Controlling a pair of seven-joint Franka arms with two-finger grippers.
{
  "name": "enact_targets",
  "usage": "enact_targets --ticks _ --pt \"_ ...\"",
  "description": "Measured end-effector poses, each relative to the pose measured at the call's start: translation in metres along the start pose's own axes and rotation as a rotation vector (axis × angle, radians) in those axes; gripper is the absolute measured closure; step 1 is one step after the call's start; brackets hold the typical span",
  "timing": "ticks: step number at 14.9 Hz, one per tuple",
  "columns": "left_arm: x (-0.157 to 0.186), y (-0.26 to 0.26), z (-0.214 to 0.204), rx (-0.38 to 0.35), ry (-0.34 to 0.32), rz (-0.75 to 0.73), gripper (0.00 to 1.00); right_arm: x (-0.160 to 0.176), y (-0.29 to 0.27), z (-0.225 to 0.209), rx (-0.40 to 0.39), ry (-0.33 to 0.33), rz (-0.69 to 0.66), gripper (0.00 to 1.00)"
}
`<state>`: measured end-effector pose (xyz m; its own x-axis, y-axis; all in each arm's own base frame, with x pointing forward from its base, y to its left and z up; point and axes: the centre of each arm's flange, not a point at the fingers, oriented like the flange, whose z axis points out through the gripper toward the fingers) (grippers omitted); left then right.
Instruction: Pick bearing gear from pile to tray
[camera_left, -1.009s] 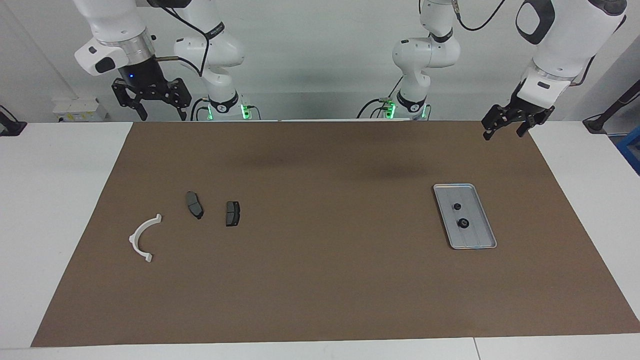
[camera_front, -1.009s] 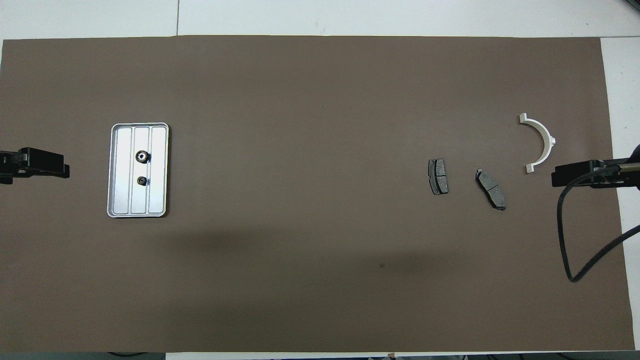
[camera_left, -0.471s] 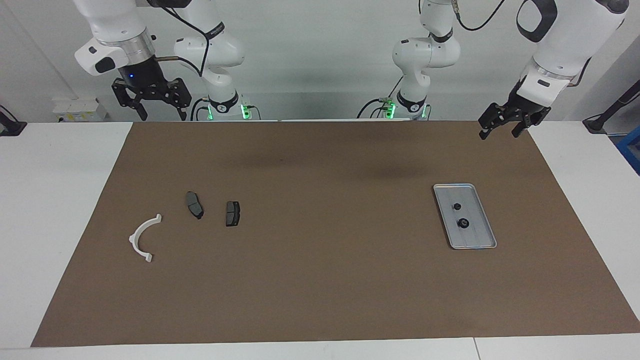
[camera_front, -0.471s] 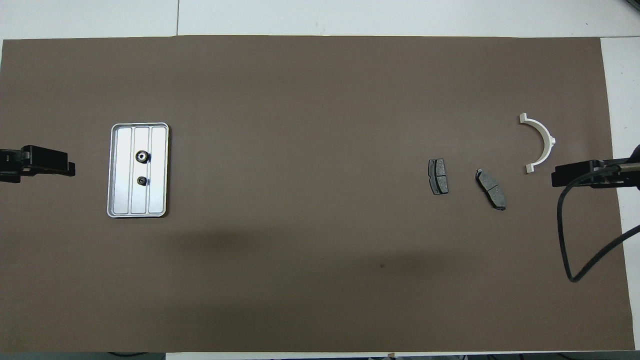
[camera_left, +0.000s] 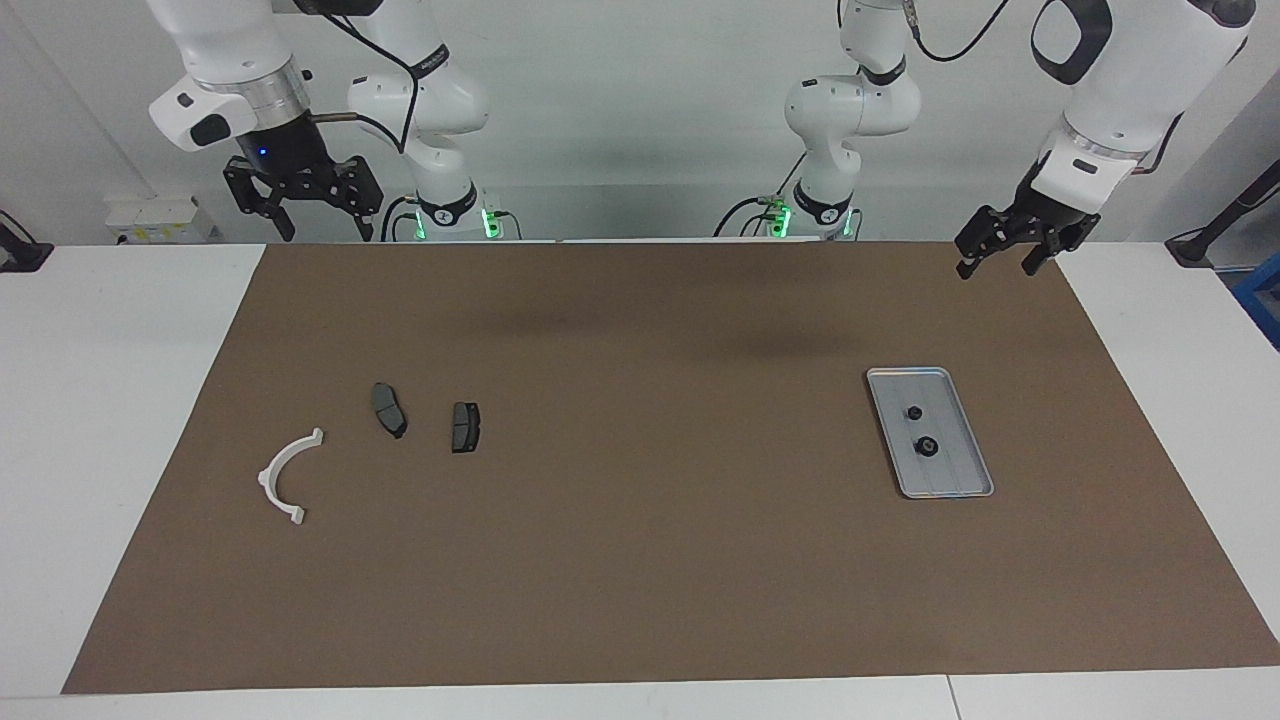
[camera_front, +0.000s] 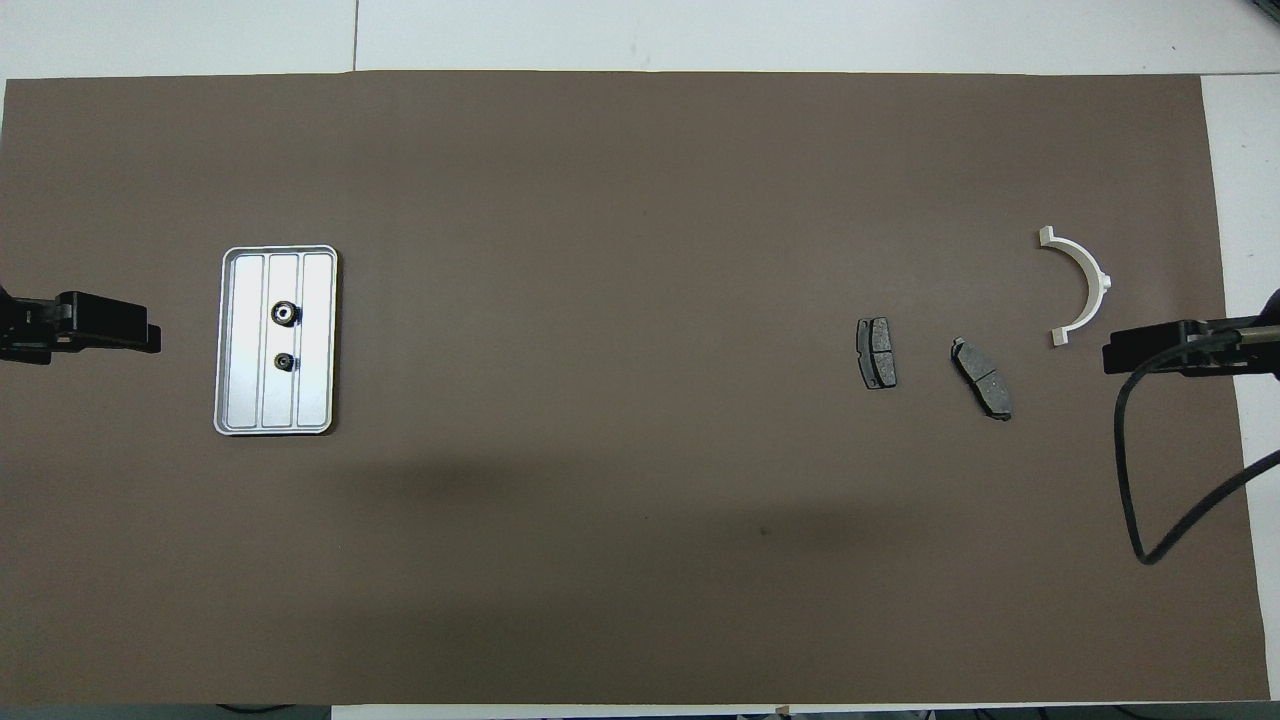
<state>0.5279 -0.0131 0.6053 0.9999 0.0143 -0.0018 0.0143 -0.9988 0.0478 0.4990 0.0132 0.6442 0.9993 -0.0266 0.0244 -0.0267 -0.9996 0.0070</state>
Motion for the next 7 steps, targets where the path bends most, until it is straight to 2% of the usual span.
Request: enact_targets --ticks 7 --pt "-0.0001 0.0022 0.0001 0.0 0.0 0.004 0.0 0.0 0.0 0.0 0.0 0.0 0.0 0.0"
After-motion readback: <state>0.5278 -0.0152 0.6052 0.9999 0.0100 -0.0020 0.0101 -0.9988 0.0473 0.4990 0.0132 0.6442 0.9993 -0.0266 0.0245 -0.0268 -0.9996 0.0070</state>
